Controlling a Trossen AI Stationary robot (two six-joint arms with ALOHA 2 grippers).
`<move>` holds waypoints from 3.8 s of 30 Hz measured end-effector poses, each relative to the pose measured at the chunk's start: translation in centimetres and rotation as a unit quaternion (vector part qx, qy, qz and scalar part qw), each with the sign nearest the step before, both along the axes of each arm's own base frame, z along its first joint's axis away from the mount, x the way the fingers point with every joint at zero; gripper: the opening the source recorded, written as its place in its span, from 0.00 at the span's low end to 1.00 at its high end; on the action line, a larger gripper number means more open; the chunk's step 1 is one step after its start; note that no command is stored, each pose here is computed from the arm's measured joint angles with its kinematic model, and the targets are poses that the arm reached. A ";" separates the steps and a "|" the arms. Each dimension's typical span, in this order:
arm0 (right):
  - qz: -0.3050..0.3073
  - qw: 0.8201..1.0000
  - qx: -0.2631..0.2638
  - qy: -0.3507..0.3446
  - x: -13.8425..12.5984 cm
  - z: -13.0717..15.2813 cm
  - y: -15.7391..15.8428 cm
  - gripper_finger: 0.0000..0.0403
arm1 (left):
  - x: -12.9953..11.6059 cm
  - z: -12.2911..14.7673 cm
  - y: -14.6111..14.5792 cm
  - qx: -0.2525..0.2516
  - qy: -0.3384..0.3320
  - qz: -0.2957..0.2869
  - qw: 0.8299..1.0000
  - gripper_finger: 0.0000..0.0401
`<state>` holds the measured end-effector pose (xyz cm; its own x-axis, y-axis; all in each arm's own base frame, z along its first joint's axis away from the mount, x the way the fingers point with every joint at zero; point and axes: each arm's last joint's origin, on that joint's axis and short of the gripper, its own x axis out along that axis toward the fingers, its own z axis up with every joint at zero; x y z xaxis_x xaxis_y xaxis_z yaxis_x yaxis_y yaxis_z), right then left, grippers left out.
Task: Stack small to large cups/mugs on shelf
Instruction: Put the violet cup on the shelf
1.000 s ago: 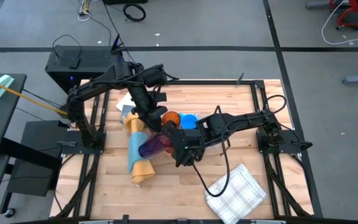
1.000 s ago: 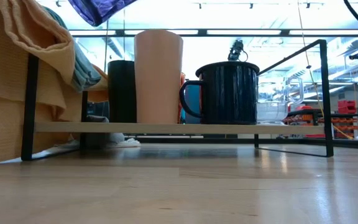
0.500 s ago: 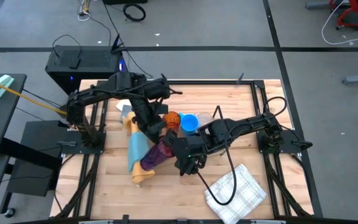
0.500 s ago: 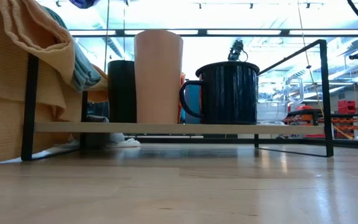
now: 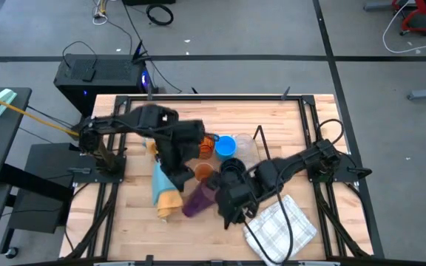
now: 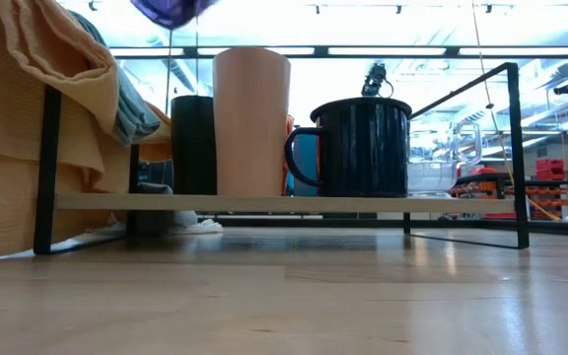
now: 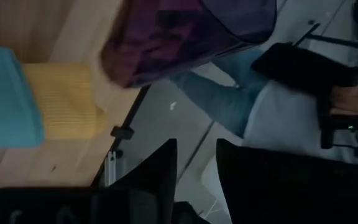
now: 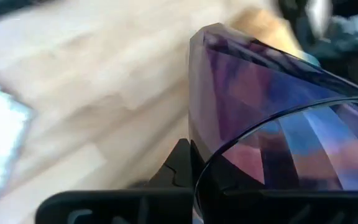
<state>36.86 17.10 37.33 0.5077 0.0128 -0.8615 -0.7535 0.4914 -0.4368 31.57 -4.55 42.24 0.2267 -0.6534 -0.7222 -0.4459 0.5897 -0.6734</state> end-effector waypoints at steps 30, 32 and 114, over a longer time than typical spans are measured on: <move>0.017 0.988 -0.064 0.138 -2.3 -8.5 3.8 0.01 | 7.6 -2.9 -4.0 0.057 -0.097 0.141 0.984 0.27; 0.018 0.988 -0.064 0.137 -2.3 -8.4 3.9 0.01 | 7.5 -3.1 -3.8 0.076 -0.085 0.157 0.981 0.25; 0.028 0.976 -0.127 0.174 -2.9 -11.2 5.8 0.18 | 8.0 -7.1 -6.5 0.134 -0.004 0.097 0.986 0.22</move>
